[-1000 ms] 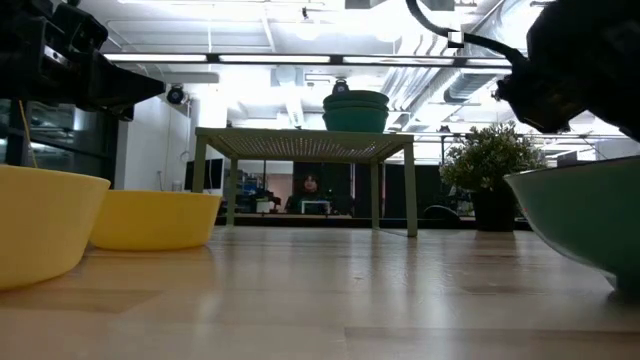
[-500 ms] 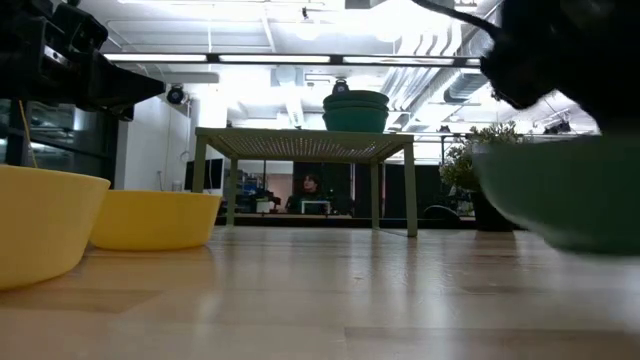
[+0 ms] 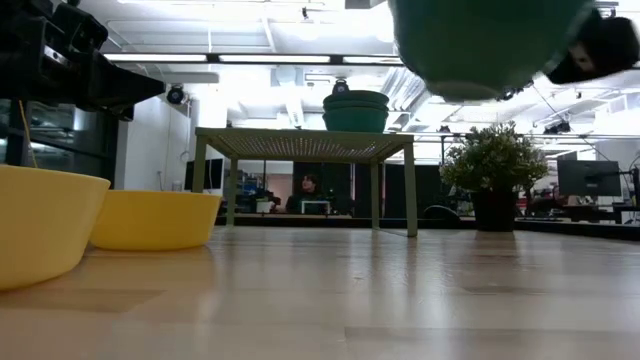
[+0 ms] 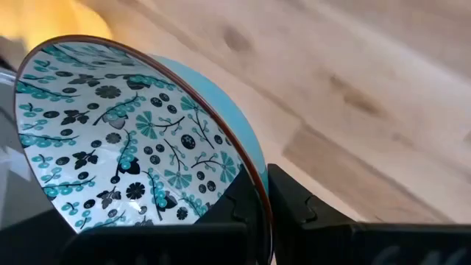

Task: Pick & Place Mini bowls
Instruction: Stack the blue patterned bowl on top of the other blue patterned bowl on the shelf

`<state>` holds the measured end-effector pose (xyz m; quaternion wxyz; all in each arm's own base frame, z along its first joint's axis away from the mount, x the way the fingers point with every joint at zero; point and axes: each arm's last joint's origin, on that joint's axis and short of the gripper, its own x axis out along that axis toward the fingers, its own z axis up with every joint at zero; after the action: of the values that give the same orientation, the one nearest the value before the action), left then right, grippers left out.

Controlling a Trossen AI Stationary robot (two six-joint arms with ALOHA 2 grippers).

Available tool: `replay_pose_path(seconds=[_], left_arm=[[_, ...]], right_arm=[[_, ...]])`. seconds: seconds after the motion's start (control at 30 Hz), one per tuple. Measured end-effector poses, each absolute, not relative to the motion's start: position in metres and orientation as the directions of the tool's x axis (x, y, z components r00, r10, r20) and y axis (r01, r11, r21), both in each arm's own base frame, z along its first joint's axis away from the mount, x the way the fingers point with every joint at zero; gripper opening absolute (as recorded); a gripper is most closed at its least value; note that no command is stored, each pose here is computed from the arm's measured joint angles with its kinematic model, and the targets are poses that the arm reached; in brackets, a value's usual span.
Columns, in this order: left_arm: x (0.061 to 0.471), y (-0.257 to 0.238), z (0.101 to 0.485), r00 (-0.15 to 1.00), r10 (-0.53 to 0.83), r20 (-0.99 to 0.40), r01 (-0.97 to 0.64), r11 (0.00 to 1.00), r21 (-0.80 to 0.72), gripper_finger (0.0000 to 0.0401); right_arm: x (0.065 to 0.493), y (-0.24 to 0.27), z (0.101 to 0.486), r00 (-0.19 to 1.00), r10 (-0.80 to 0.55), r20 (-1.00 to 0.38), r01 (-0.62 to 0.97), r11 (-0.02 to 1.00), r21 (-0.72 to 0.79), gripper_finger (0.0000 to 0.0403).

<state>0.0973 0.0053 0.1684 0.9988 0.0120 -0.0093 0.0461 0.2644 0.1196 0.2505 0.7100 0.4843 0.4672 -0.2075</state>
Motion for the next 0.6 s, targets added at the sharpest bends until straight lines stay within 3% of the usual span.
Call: replay_pose_path(seconds=[0.37,0.6], left_arm=[[0.097,0.005,0.168,0.996,0.091,0.019,-0.092,0.996,0.023,0.0007],[0.097,0.005,0.168,0.996,0.091,0.020,-0.091,0.996,0.023,0.0007]], right_arm=[[0.248,0.060,0.303,0.678,0.031,-0.734,0.626,0.499,0.599,0.0003],[0.236,0.017,0.341,0.740,-0.057,-0.670,0.581,0.555,0.595,0.0003]])
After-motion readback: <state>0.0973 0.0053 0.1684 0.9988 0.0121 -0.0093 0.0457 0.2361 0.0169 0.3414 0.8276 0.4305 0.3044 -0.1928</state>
